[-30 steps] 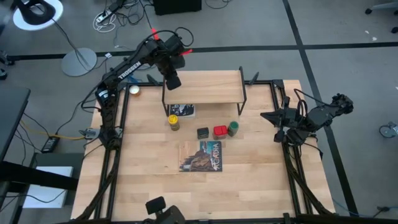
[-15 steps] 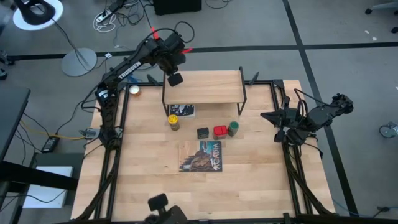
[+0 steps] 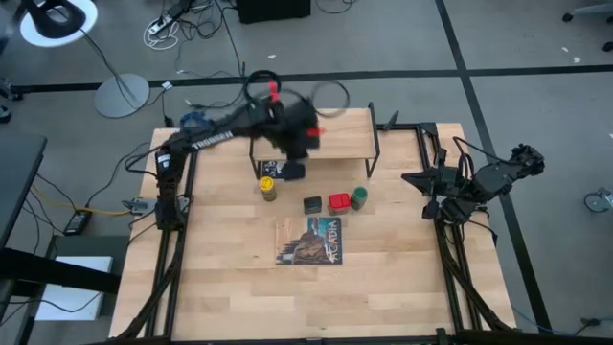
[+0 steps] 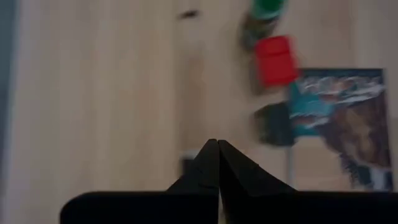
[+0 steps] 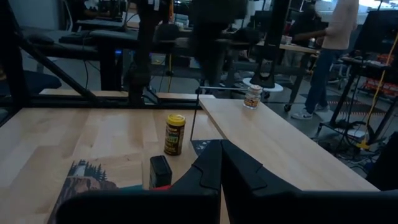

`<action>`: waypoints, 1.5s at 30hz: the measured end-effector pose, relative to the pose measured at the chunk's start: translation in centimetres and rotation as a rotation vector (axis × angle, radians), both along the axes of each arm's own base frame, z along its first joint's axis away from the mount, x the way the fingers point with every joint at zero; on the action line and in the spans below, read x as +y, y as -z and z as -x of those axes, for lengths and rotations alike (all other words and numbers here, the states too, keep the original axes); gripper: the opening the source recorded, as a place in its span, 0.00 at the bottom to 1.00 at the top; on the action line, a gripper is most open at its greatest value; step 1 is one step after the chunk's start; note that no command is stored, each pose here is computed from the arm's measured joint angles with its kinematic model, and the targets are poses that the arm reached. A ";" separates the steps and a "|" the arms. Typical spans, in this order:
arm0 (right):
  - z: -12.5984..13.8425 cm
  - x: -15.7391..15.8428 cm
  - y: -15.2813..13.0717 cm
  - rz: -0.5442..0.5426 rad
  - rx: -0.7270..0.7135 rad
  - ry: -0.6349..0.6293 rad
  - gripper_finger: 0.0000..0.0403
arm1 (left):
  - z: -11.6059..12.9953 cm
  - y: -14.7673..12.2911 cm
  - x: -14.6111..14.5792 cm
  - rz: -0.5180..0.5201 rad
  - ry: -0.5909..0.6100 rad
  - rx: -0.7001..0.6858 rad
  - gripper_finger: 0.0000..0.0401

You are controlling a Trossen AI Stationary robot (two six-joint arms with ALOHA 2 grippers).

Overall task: Shelf spices
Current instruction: Put the black seasoning can on the shelf

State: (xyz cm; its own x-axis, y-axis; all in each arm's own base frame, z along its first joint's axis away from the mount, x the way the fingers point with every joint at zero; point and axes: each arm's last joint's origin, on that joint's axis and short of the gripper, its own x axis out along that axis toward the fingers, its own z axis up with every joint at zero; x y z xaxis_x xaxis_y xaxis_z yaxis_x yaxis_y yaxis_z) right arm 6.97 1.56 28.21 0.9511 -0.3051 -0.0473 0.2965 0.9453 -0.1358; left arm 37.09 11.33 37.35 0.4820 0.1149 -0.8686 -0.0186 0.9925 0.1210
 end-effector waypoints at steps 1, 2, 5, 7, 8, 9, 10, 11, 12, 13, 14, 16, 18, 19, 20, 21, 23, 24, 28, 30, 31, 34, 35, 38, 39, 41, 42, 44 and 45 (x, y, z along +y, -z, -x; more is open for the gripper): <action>0.0 0.0 0.0 0.001 0.001 0.000 0.01 | -0.6 0.4 -0.9 -0.004 0.024 -0.010 0.02; 0.0 0.0 0.0 0.002 0.001 0.000 0.01 | -1.1 0.9 -1.8 -0.005 0.035 -0.013 0.04; 0.0 0.0 0.0 -0.001 0.000 0.000 0.01 | -2.2 2.9 -3.9 0.011 0.042 -0.008 0.13; 0.0 0.0 0.0 0.000 0.000 0.000 0.01 | -2.7 4.7 -5.0 0.017 0.029 0.011 0.22; 0.0 0.0 0.0 0.000 0.000 0.000 0.01 | -2.8 5.6 -5.5 0.020 0.017 0.037 0.27; 0.0 0.0 0.0 0.000 0.000 0.000 0.01 | -2.8 6.6 -5.8 0.015 0.000 0.066 0.33; 0.0 0.0 0.0 0.000 0.000 0.000 0.01 | -2.7 7.5 -6.0 0.010 -0.018 0.088 0.38; 0.0 0.0 0.0 0.000 0.000 0.000 0.01 | -2.7 8.3 -6.3 0.008 -0.034 0.098 0.44; 0.0 0.0 0.0 0.000 0.000 0.000 0.01 | -2.8 9.0 -6.5 0.015 -0.051 0.103 0.49; 0.0 0.0 0.0 0.000 0.000 0.000 0.01 | -2.8 9.7 -6.7 0.023 -0.065 0.106 0.54; 0.0 0.0 0.0 0.000 0.000 0.000 0.01 | -2.8 10.3 -6.9 0.031 -0.075 0.109 0.58; 0.0 0.0 0.0 0.000 0.000 0.000 0.01 | -2.9 11.3 -7.3 0.039 -0.079 0.105 0.65; 0.0 0.0 0.0 0.001 0.000 0.000 0.01 | -3.1 11.9 -7.8 0.041 -0.071 0.077 0.70; 0.0 0.0 0.0 0.001 0.000 0.000 0.01 | -3.2 12.2 -7.9 0.046 -0.076 0.066 0.72; 0.0 0.0 0.0 0.001 0.000 0.000 0.01 | -3.2 12.5 -8.0 0.051 -0.078 0.062 0.73; 0.0 0.0 0.0 0.001 0.000 0.000 0.01 | -3.3 12.7 -8.1 0.052 -0.080 0.058 0.73; 0.0 0.0 0.0 0.001 0.000 0.000 0.01 | -3.3 13.3 -8.0 0.050 -0.082 0.042 0.74; 0.0 0.0 0.0 0.001 0.000 0.000 0.01 | -3.3 13.7 -8.0 0.047 -0.085 0.039 0.74; 0.0 0.0 0.0 0.002 0.001 0.000 0.01 | -3.1 14.8 -8.0 0.056 -0.105 0.047 0.74; 0.0 0.0 0.0 0.001 0.000 0.000 0.01 | -3.1 15.0 -8.0 0.060 -0.103 0.036 0.74; 0.0 0.0 0.0 0.002 0.001 -0.001 0.01 | -3.0 15.3 -8.0 0.061 -0.104 0.037 0.74; 0.0 0.0 0.0 0.002 0.001 0.000 0.01 | -2.9 15.8 -8.1 0.065 -0.107 0.043 0.74; 0.0 0.0 0.0 0.002 0.001 0.000 0.01 | -3.0 15.9 -8.1 0.066 -0.109 0.037 0.74; 0.0 0.0 0.0 0.002 0.001 -0.001 0.01 | -2.7 16.5 -8.1 0.067 -0.110 0.048 0.72; 0.0 0.0 0.0 0.003 0.001 0.000 0.01 | -2.7 16.7 -8.1 0.067 -0.110 0.048 0.70; 0.0 0.0 0.0 0.002 0.001 0.000 0.01 | -2.7 17.0 -8.1 0.066 -0.110 0.035 0.67; 0.0 0.0 0.0 0.003 0.001 0.000 0.01 | -2.7 17.1 -8.1 0.066 -0.110 0.032 0.65; 0.0 0.0 0.0 0.003 0.001 -0.001 0.01 | -2.7 17.2 -8.1 0.066 -0.110 0.036 0.61; 0.0 0.0 0.0 0.003 0.001 -0.001 0.01 | -2.8 17.4 -8.1 0.066 -0.110 0.038 0.59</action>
